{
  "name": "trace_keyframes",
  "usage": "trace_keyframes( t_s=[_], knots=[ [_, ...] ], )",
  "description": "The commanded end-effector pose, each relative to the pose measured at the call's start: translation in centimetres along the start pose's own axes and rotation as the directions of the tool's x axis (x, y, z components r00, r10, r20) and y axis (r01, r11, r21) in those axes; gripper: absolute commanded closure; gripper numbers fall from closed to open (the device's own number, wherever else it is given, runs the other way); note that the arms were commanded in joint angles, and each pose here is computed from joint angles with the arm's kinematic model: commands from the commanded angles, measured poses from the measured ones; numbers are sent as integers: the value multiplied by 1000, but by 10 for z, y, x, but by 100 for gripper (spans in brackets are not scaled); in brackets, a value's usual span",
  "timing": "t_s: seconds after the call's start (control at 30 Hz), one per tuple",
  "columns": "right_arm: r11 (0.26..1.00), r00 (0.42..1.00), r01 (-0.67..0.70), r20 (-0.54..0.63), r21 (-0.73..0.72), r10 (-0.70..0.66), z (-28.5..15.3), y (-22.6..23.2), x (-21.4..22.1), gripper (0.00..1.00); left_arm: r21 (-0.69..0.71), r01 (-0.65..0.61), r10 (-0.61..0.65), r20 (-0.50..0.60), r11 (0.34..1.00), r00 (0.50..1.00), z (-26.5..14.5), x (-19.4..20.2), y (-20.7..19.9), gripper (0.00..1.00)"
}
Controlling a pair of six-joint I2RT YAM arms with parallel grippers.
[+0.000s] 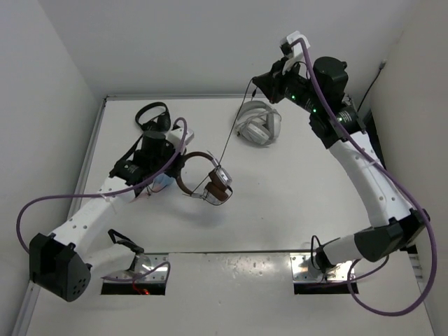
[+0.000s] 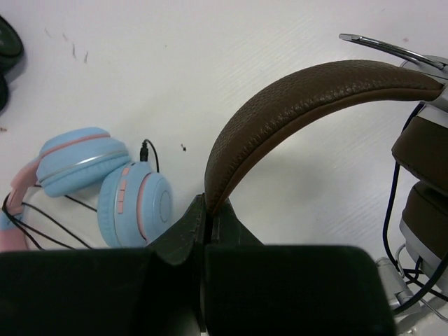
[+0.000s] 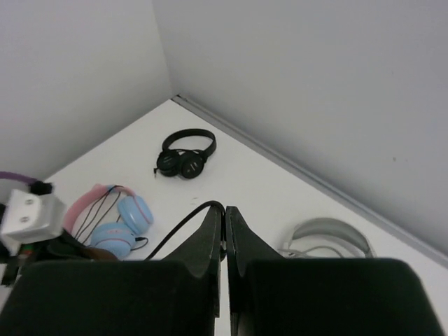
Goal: Wrap the headphones
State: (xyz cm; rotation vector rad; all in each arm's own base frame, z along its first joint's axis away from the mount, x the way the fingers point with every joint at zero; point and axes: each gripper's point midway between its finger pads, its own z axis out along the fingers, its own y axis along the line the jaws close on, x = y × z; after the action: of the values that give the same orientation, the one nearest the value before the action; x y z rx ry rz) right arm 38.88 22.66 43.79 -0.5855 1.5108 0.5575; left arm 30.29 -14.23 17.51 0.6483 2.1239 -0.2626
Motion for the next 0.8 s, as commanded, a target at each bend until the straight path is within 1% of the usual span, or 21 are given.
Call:
trace_keyframes(
  t_s=[0.0,0.07,0.13,0.17,0.2,0.23,0.33,0.4,0.5,0.6,0.7,0.73,0.77],
  knots=[
    [999,992,-35,122,22,32,3,-23,-36,100,110,-69,55,122,992,991,-19,-26,-23,100],
    [997,992,-73,102,38,69,7,-36,-24,100,133,-76,57,145,988,988,-24,-30,-28,100],
    [993,992,-110,64,41,107,14,-45,-2,100,145,-71,46,167,987,985,-31,-38,-31,100],
    [993,992,-109,68,51,106,14,-50,0,100,162,-48,23,156,986,987,-34,-39,-34,100],
    [992,992,-117,49,53,115,15,-51,10,100,185,-58,24,180,981,983,-41,-50,-38,100],
    [991,992,-118,48,62,115,17,-57,13,100,200,-46,8,185,979,983,-44,-54,-41,100],
    [987,990,-139,2,83,139,23,-70,41,100,247,-16,-39,216,969,976,-57,-73,-49,100],
    [985,989,-145,-10,95,147,23,-76,54,100,271,13,-76,222,963,972,-63,-81,-53,100],
    [984,987,-150,-43,99,155,26,-77,74,100,323,22,-110,256,946,961,-81,-102,-62,100],
    [983,985,-156,-56,101,162,27,-78,87,100,334,48,-144,269,941,952,-87,-114,-61,100],
    [979,981,-173,-74,104,181,27,-77,103,100,355,145,-246,260,924,934,-92,-129,-53,100],
    [976,976,-183,-95,116,194,25,-81,115,100,367,157,-265,265,917,927,-95,-138,-52,100],
    [975,976,-190,-87,116,201,22,-79,114,100,375,166,-282,278,912,918,-99,-144,-51,100]
  ],
)
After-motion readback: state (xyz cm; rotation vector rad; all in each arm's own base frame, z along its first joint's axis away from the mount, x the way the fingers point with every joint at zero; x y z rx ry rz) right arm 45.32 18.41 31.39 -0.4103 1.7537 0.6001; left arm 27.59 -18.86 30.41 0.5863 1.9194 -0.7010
